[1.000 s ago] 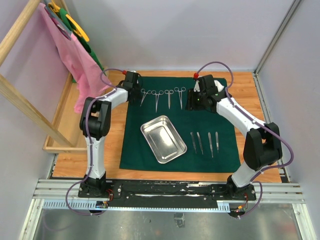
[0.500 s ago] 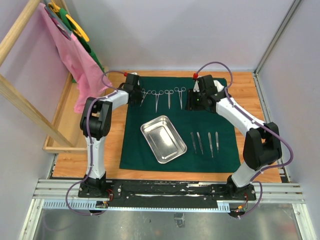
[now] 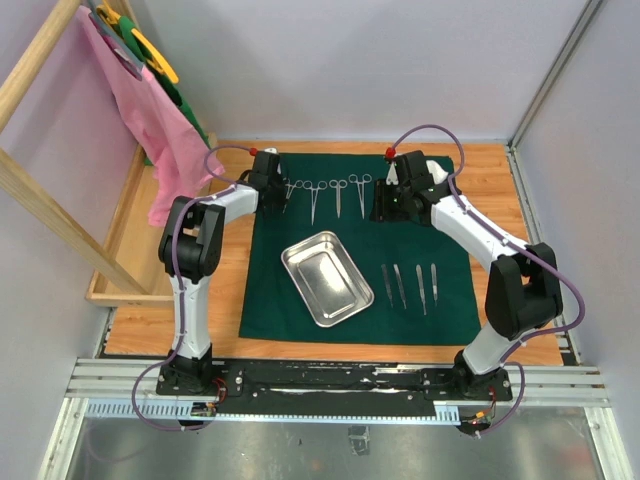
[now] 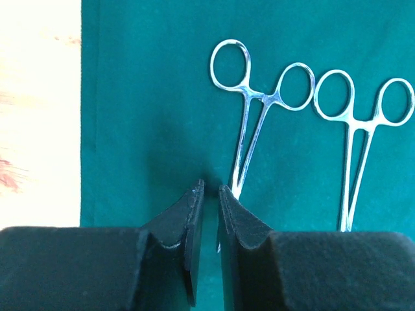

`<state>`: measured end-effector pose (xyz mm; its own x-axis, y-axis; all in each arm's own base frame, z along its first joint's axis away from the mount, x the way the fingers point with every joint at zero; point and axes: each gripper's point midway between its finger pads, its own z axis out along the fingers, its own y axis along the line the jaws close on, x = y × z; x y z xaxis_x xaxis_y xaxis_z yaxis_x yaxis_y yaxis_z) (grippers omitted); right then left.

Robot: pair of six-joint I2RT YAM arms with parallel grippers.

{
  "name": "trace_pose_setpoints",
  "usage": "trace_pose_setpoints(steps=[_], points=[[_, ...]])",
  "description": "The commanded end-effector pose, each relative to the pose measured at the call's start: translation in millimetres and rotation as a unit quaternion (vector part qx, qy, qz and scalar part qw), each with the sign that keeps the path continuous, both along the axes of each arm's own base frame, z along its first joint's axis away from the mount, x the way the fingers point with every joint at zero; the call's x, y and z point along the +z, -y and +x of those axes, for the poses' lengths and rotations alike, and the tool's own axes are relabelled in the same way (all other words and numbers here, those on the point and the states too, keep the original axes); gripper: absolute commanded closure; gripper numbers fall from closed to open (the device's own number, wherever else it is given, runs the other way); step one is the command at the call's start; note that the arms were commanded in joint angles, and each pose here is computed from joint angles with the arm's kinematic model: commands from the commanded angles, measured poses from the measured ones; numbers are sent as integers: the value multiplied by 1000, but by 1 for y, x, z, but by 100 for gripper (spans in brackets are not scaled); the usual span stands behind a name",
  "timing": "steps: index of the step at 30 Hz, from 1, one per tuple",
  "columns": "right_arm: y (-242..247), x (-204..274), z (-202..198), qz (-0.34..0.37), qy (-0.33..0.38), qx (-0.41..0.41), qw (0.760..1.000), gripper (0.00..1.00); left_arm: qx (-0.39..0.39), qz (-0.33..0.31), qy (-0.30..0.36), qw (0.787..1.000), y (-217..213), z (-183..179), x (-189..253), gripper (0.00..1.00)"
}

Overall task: Open and lay out the surgical kit
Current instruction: Adjust the medical item in the surgical kit.

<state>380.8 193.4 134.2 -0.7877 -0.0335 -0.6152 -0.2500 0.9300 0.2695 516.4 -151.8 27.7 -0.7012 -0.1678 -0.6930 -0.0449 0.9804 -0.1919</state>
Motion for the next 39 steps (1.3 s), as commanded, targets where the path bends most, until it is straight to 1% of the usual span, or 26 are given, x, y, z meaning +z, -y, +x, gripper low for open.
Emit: trace_pose_setpoints(steps=[1,15,20,24,27,29,33,35,39], points=[[-9,-9,-7,2,-10,19,1000,59,-17,0,-41,999,10,-26,-15,80],[-8,-13,-8,0,-13,18,1000,59,-22,3,-35,999,19,-30,-7,81],[-8,-14,-9,0,-14,20,1000,59,-2,24,-33,999,7,-30,-4,80],[-8,-13,-9,-2,-12,20,1000,58,22,35,-22,999,-7,-29,13,65],[-8,-13,-8,-2,-12,20,1000,58,45,44,-3,998,-16,-29,38,56],[-8,-14,-8,-2,-13,20,1000,58,48,41,14,998,-16,-31,59,49],[-10,-18,-15,0,-25,26,999,57,41,27,41,998,-9,-39,100,44],[-10,-22,-24,-5,-31,30,999,55,33,11,52,998,-6,-48,119,43],[-9,-42,-59,-28,-52,41,997,55,12,-24,63,998,4,-78,140,43]])
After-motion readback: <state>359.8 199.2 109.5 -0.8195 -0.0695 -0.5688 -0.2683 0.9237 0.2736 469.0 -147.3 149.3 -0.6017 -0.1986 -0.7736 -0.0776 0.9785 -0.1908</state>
